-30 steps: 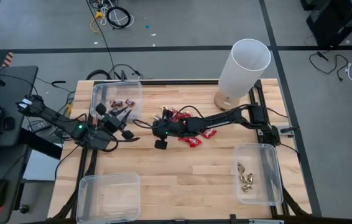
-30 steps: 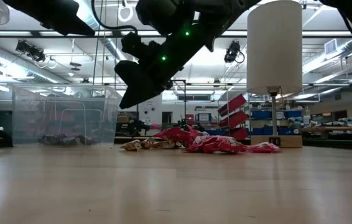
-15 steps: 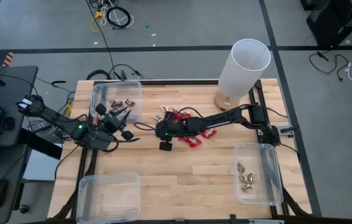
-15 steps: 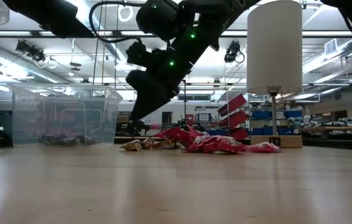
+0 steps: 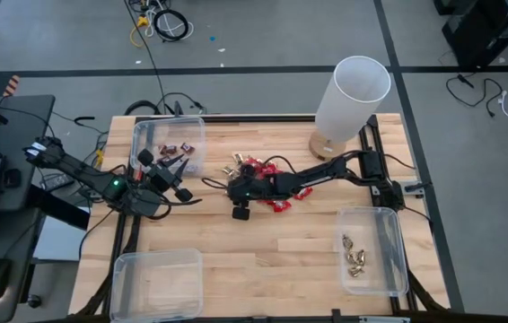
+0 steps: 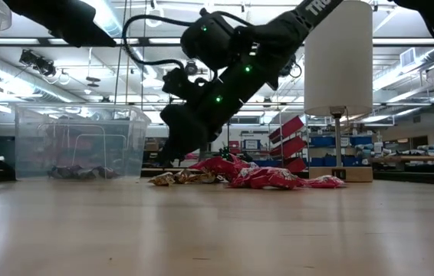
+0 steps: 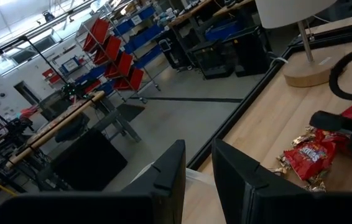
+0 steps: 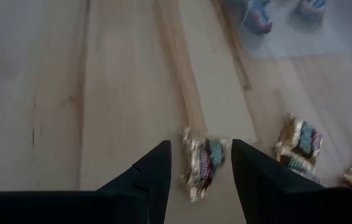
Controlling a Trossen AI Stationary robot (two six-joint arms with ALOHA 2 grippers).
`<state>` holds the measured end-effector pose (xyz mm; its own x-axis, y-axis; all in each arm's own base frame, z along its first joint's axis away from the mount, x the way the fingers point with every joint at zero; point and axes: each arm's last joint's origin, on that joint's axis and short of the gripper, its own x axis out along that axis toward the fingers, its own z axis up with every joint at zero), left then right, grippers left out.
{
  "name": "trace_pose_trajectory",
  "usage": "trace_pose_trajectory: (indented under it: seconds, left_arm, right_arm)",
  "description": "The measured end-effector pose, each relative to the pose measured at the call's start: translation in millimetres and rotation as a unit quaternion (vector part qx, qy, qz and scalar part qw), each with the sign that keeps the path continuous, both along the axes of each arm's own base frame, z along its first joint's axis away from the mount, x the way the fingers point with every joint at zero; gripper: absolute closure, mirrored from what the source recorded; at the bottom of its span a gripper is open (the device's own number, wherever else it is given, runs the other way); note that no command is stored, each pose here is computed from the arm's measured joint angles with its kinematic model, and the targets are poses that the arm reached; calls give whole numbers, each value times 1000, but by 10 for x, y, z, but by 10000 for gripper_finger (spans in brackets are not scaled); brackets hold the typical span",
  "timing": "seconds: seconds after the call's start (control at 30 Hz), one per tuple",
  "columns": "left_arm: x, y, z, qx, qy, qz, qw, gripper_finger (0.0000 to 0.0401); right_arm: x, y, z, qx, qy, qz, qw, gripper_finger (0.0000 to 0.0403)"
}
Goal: Sort candy
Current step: Put the gold chocolate into the bottom right transparent bin
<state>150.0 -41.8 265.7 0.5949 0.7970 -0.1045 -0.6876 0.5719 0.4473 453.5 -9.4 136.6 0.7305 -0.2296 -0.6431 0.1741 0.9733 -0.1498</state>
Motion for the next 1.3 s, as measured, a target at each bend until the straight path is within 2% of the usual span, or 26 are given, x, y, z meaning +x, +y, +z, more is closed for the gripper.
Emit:
trace_pose_trajectory:
  seconds: [0.43, 1.0, 1.3]
  left_arm:
    - [0, 0, 0, -2, -3, 0, 1000, 319]
    - [0, 0, 0, -6, -8, 1, 1000, 319]
    - [0, 0, 0, -6, -8, 1, 1000, 319]
  right_arm:
    - [-111, -86, -177, 3, -44, -23, 999, 216]
    - [-210, -72, -291, 16, -87, -31, 996, 217]
    - [-268, -28, -337, -18, -105, -1, 994, 217]
